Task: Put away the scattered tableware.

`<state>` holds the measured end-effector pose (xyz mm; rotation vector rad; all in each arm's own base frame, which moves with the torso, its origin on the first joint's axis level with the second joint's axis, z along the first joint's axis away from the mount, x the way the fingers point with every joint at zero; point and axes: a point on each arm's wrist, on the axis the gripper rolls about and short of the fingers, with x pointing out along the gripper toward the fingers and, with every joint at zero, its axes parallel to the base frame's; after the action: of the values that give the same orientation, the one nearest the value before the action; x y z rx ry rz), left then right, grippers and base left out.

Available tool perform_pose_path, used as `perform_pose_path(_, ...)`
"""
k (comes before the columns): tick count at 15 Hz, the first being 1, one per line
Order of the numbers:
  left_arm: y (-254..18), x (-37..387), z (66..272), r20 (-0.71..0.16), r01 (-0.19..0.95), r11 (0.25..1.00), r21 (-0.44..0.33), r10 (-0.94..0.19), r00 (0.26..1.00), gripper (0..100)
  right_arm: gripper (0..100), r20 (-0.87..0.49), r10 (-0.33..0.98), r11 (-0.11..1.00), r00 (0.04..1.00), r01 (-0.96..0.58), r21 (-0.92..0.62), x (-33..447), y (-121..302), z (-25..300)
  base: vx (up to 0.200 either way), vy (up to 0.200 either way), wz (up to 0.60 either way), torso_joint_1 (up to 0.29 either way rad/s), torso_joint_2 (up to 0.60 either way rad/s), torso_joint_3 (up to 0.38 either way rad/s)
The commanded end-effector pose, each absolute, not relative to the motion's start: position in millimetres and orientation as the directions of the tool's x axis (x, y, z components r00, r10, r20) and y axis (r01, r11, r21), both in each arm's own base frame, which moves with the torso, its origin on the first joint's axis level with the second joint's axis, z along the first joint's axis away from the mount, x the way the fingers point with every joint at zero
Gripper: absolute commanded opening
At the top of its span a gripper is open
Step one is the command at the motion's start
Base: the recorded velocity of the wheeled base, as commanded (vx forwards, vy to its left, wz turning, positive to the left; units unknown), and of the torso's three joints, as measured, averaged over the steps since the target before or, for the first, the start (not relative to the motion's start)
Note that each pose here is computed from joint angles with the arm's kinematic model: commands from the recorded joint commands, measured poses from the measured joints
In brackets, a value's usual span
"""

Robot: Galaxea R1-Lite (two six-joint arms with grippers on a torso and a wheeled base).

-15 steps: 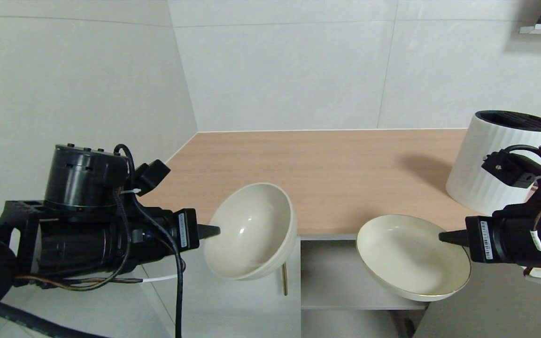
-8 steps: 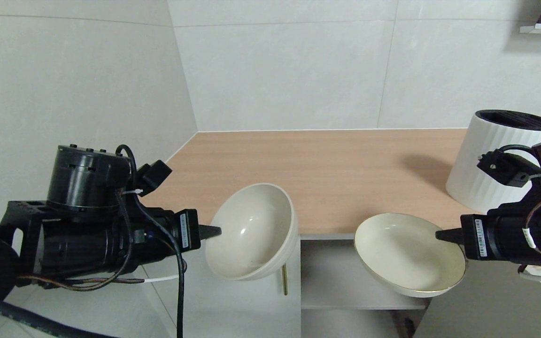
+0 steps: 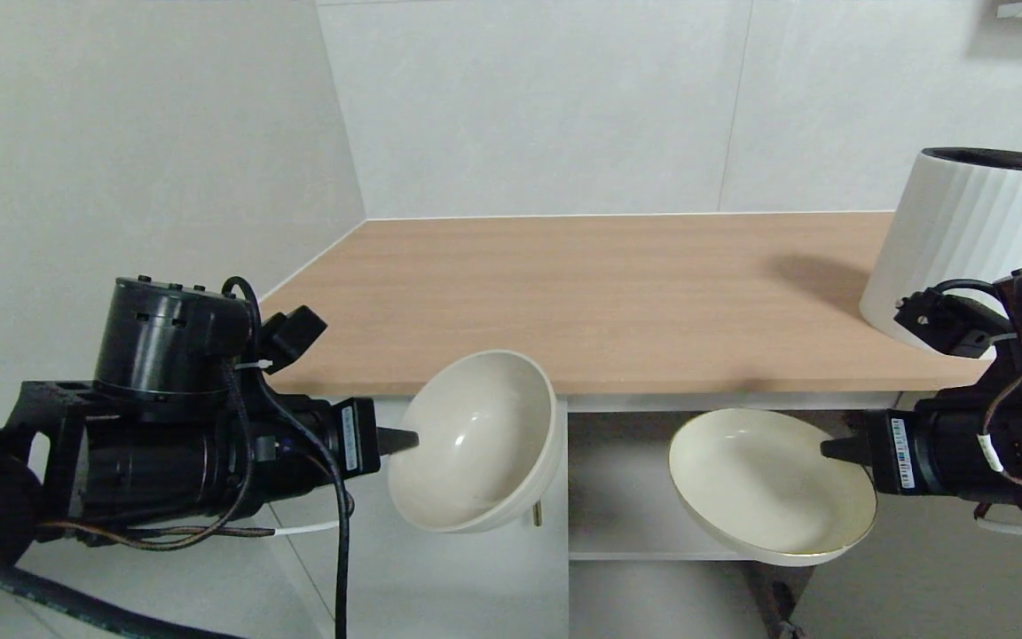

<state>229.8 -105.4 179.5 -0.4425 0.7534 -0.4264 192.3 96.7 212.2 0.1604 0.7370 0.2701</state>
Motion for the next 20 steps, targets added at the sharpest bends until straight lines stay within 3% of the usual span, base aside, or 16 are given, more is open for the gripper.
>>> perform_pose_path(1, -106, 231, 179, -0.555, 0.206, 0.826, -0.524, -0.515, 0.653, 0, 0, -0.645, 0.296, 0.954, 0.704, -0.185, 0.236, 194, 98, 211, 0.000, 0.000, 0.00, -0.173, 0.46, 0.281)
perform_pose_path(10, -106, 231, 178, -0.557, 0.206, 0.827, -0.524, -0.515, 0.652, 0, 0, -0.656, 0.292, 0.955, 0.696, -0.182, 0.232, 195, 98, 208, 0.000, 0.000, 0.00, -0.143, 0.45, 0.303)
perform_pose_path(15, -106, 232, 176, -0.563, 0.202, 0.828, -0.523, -0.513, 0.648, 0, 0, -0.672, 0.286, 0.958, 0.684, -0.178, 0.226, 201, 101, 202, 0.000, 0.000, 0.00, -0.020, 0.08, 0.053)
perform_pose_path(20, -107, 232, 176, -0.564, 0.204, 0.828, -0.523, -0.515, 0.646, 0, 0, -0.750, 0.247, 0.969, 0.614, -0.158, 0.190, 235, 118, 160, 0.000, 0.000, 0.00, 0.000, 0.00, 0.000)
